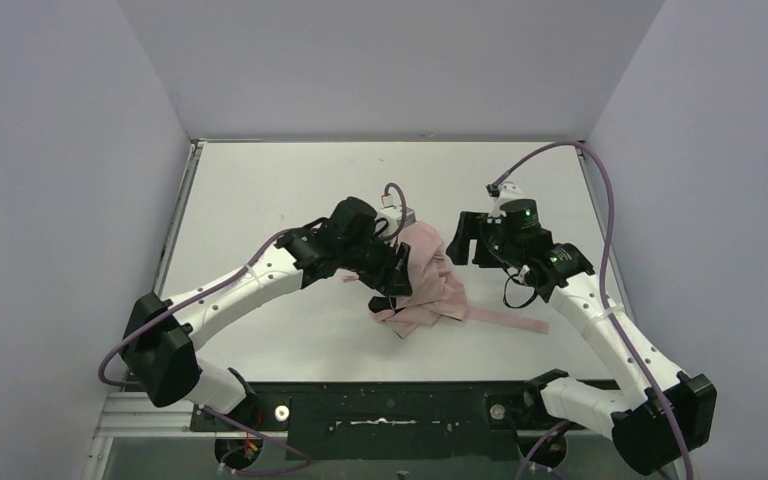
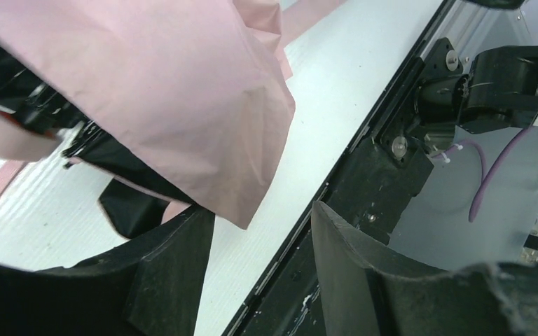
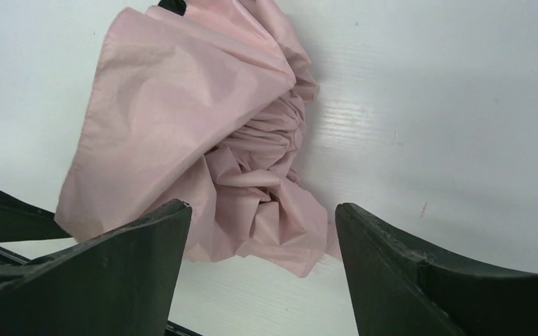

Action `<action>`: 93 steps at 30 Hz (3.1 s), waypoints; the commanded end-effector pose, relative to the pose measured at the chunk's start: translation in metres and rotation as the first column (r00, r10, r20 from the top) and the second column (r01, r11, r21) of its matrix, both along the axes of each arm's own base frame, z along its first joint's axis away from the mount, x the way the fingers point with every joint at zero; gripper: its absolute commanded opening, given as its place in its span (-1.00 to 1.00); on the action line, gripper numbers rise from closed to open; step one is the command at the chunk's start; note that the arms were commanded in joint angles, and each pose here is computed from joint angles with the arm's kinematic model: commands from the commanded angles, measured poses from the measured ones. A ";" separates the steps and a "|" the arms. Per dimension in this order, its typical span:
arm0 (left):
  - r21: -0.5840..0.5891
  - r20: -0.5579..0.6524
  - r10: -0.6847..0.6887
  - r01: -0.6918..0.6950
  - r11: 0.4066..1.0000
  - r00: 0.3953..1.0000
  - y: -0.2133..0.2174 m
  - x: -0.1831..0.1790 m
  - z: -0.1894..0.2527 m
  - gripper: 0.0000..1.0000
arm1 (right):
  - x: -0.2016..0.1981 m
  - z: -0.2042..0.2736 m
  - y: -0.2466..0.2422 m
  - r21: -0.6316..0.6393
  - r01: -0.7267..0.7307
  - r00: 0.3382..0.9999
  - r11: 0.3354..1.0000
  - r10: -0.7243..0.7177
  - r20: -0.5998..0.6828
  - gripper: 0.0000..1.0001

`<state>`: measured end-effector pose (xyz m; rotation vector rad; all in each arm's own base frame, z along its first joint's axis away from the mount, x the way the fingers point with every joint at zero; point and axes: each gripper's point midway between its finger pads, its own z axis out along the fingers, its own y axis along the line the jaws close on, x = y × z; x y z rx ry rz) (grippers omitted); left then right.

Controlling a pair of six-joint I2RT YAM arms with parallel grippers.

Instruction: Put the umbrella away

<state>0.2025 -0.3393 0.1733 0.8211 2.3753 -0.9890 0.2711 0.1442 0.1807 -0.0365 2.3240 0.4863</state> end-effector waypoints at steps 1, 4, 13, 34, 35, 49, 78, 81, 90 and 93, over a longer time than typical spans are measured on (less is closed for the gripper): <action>-0.049 0.071 0.058 -0.054 0.997 0.996 0.018 0.014 0.019 0.02 | 0.022 0.030 0.009 -0.035 -0.095 0.990 0.995 0.098 0.100 0.56; -0.048 0.063 0.109 -0.106 0.993 0.992 0.031 0.022 0.016 0.03 | 0.021 0.019 -0.013 -0.098 0.027 0.999 0.995 -0.024 0.028 0.57; -0.039 0.156 0.184 -0.180 0.983 0.971 0.051 0.028 0.021 0.04 | -0.045 -0.055 -0.059 -0.142 0.275 0.934 0.951 -0.299 -0.196 0.46; 0.000 0.102 0.155 -0.155 0.988 0.983 0.053 0.000 -0.020 0.03 | -0.015 -0.118 0.004 0.131 -0.071 0.986 0.989 0.089 -0.139 0.28; 0.000 0.101 0.151 -0.152 0.988 0.983 0.052 -0.002 -0.021 0.03 | -0.017 -0.120 0.006 0.143 -0.082 0.983 0.986 0.103 -0.152 0.22; -0.061 0.107 0.145 -0.139 0.988 0.984 0.046 -0.016 -0.011 0.03 | -0.044 -0.067 0.053 0.496 -0.033 0.976 0.868 0.136 -0.172 -0.92; -0.283 0.024 0.184 -0.170 0.944 0.983 -0.015 -0.006 -0.017 0.49 | 0.012 -0.004 0.101 0.665 0.258 0.959 0.701 -0.100 -0.266 -1.00; -0.285 0.002 0.167 -0.160 0.945 0.986 -0.025 -0.004 -0.027 0.35 | 0.012 -0.005 0.102 0.668 0.260 0.958 0.697 -0.101 -0.268 -1.00; -0.223 -0.012 0.171 -0.170 0.960 0.985 -0.030 0.003 -0.058 0.16 | 0.012 -0.001 0.104 0.674 0.250 0.961 0.695 -0.089 -0.264 -1.00; -0.214 -0.032 0.155 -0.159 0.964 0.987 -0.032 0.000 -0.065 0.06 | 0.011 -0.001 0.104 0.673 0.248 0.961 0.697 -0.087 -0.264 -1.00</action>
